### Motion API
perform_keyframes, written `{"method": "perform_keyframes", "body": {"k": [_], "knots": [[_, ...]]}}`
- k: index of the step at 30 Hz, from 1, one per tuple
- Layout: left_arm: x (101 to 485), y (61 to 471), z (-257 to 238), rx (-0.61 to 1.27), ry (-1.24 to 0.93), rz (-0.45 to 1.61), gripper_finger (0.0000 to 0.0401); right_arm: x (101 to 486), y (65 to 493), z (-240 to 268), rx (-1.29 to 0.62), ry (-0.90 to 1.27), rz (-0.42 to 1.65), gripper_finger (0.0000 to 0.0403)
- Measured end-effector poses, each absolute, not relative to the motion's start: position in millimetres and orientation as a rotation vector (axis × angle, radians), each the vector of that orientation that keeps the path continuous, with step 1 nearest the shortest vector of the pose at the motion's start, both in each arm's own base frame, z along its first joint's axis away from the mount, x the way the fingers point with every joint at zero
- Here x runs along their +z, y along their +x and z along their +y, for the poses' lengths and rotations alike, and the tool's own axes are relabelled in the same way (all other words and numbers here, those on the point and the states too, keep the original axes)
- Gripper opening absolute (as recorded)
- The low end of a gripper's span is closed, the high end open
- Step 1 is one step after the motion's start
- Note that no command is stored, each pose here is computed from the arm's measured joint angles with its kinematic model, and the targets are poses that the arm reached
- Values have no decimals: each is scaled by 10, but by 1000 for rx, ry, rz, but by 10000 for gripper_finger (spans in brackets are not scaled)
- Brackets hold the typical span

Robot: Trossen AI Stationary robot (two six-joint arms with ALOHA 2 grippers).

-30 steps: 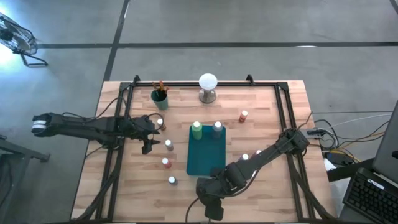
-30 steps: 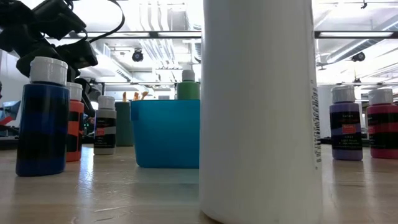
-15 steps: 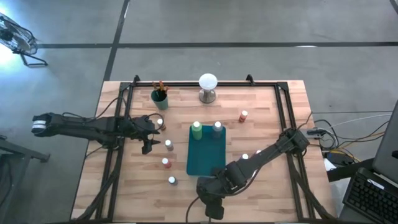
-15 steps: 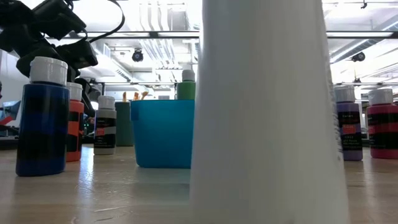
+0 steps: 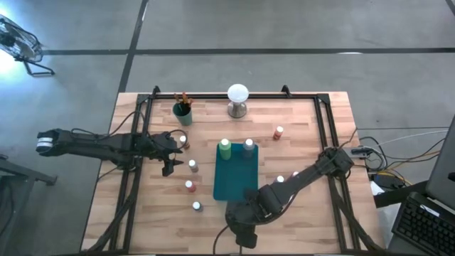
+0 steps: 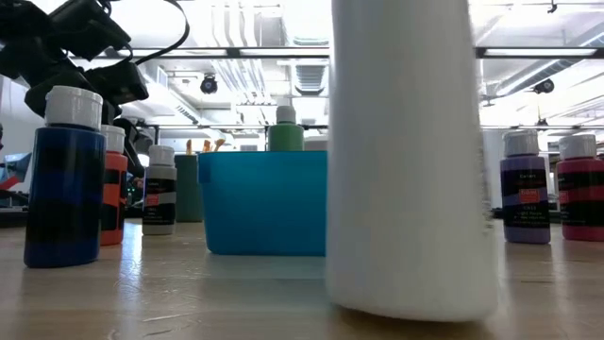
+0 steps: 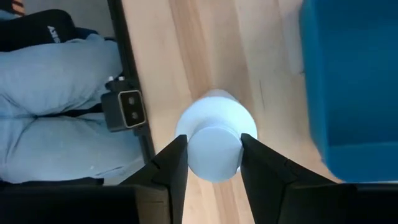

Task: Pick & Place Paint Supplies
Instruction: Put the white paint bottle into the blue bin

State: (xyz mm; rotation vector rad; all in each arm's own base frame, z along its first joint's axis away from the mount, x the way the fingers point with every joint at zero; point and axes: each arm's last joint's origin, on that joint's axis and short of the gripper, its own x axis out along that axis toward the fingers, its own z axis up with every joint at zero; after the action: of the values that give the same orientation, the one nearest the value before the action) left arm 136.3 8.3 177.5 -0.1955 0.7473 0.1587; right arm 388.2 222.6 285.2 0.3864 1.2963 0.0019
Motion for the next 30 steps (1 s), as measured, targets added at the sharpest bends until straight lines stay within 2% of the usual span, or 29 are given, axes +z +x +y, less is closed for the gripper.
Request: {"method": "perform_keyframes", "body": {"k": [20, 30], "knots": [[1775, 1363, 83, 159, -196, 747, 234, 2870, 3870, 2211, 5, 348, 1296, 116], [1776, 1363, 83, 159, -195, 747, 234, 3074, 3851, 2192, 17, 347, 1262, 116]]}}
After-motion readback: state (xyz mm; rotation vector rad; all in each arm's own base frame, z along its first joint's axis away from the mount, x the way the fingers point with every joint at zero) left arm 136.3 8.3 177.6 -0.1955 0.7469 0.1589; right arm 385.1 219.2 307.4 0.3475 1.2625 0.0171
